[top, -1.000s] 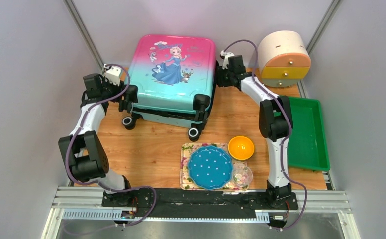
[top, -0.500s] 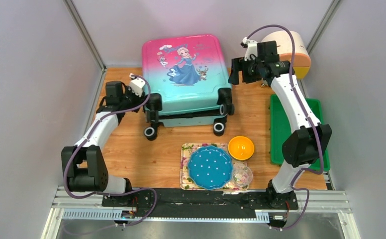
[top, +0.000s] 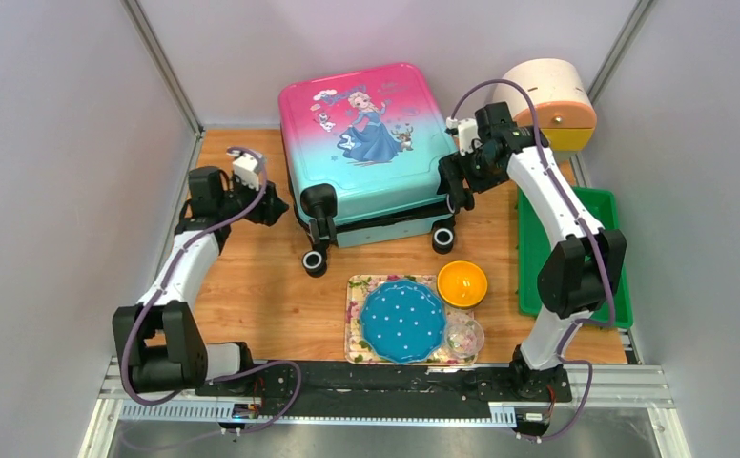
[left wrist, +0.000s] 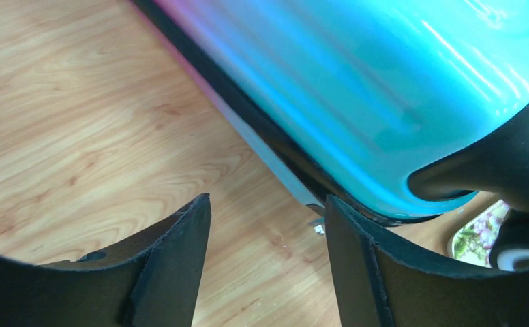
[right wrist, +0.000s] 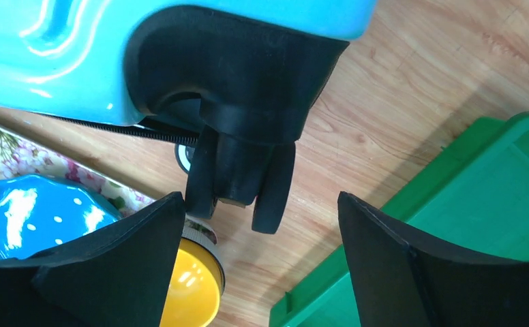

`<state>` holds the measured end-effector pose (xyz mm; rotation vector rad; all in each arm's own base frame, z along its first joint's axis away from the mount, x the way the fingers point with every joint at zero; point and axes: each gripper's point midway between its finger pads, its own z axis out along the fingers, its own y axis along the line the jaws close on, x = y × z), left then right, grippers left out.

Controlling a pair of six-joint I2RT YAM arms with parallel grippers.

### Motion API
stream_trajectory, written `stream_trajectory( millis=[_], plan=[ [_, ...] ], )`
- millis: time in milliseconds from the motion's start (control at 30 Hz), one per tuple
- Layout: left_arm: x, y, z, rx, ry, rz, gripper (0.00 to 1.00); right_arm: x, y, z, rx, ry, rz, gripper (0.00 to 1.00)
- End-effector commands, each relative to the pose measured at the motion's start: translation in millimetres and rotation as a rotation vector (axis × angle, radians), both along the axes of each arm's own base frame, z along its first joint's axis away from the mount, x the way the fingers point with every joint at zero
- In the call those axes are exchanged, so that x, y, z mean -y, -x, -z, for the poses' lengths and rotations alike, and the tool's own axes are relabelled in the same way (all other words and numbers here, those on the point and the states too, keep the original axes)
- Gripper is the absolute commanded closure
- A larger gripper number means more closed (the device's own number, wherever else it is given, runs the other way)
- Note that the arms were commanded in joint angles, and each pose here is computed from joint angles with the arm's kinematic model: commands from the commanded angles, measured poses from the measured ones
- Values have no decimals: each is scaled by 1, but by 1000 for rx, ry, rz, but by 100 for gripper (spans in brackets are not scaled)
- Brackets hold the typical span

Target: Open, take out, and arrange the luggage

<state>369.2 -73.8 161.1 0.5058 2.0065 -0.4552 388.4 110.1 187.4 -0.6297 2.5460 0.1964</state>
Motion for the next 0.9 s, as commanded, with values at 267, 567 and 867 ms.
stream_trajectory(
  millis=[267, 567, 867],
  plan=[
    [-33, 37, -4, 89, 127, 168, 26, -12, 16, -23, -50, -44, -124, 13],
    [4, 48, 25, 178, 151, 343, 28, -9, 15, -10, -72, 23, -47, 13],
    [20, 43, 47, 165, 155, 390, 28, 7, 5, 25, -57, 181, 11, 12]
  ],
)
